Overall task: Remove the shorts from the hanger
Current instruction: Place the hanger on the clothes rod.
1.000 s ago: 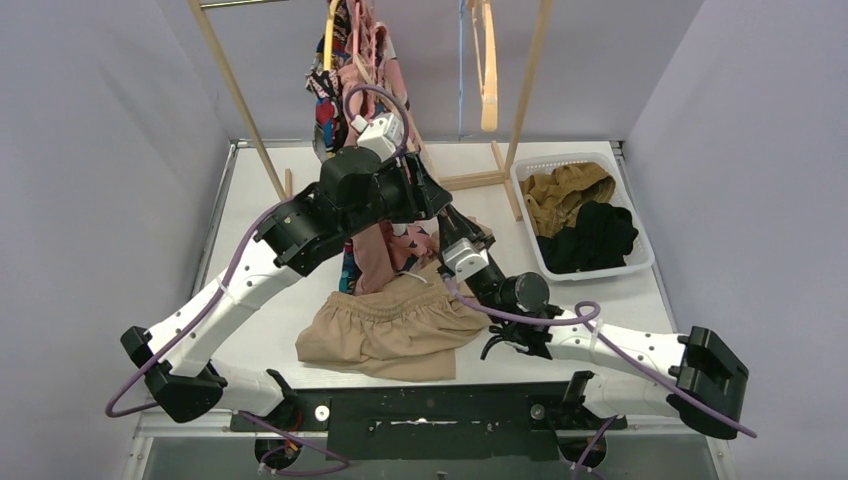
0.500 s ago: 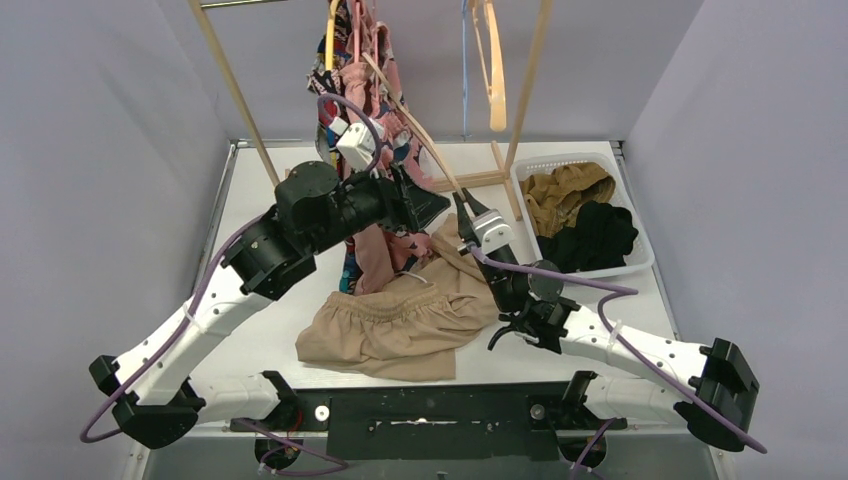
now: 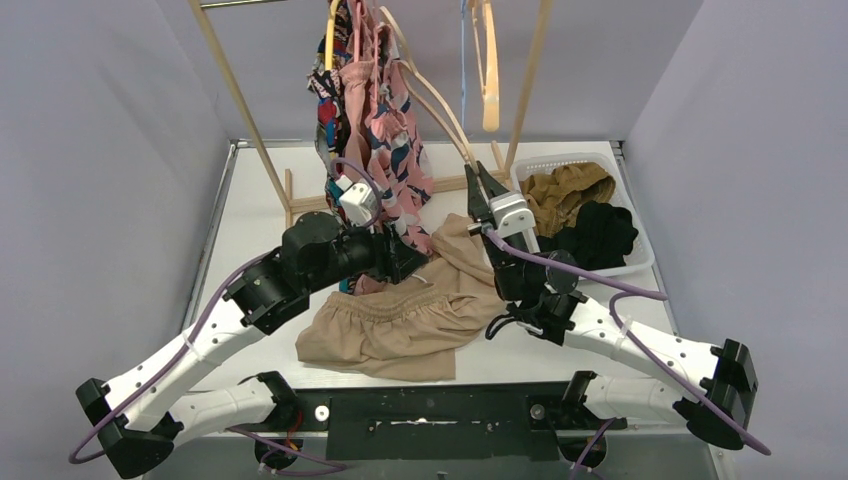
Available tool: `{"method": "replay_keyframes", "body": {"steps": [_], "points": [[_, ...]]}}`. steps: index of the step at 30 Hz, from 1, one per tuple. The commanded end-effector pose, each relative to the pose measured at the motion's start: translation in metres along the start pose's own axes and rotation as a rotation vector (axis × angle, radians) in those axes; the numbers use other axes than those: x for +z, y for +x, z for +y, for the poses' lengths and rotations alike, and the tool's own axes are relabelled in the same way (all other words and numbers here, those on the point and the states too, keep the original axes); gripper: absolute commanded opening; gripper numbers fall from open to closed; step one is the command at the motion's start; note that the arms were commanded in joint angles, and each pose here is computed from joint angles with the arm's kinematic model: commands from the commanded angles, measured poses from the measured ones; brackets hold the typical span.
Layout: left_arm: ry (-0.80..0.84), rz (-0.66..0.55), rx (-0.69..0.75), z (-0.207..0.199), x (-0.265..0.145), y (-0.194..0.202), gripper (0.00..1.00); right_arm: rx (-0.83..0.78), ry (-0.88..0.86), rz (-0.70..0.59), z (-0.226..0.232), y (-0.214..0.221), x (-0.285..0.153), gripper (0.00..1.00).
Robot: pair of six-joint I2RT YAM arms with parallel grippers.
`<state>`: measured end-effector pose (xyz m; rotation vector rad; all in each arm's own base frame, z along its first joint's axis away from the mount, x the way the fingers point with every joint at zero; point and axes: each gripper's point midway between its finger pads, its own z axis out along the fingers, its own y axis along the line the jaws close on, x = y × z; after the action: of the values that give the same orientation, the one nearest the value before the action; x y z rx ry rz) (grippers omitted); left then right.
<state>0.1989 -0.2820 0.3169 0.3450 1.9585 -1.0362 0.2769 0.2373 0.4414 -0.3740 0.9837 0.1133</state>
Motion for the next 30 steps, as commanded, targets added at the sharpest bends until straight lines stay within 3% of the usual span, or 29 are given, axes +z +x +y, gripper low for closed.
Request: {"method": "replay_keyframes", "body": {"steps": [1,12,23,30], "points": [[0.100,-0.144,0.034,-0.024,-0.008,-0.036,0.50,0.073,0.083,-0.144,-0.025,-0.052,0.009,0.00],[0.055,-0.016,0.037,-0.004,0.022,-0.001,0.51,0.134,0.240,-0.223,-0.049,-0.077,0.025,0.00],[0.030,0.044,0.034,0.005,0.031,0.015,0.51,0.204,0.357,-0.127,-0.060,-0.042,0.079,0.00],[0.004,0.041,0.042,0.013,0.027,0.019,0.52,0.220,0.262,-0.021,-0.039,-0.006,0.091,0.00]]}}
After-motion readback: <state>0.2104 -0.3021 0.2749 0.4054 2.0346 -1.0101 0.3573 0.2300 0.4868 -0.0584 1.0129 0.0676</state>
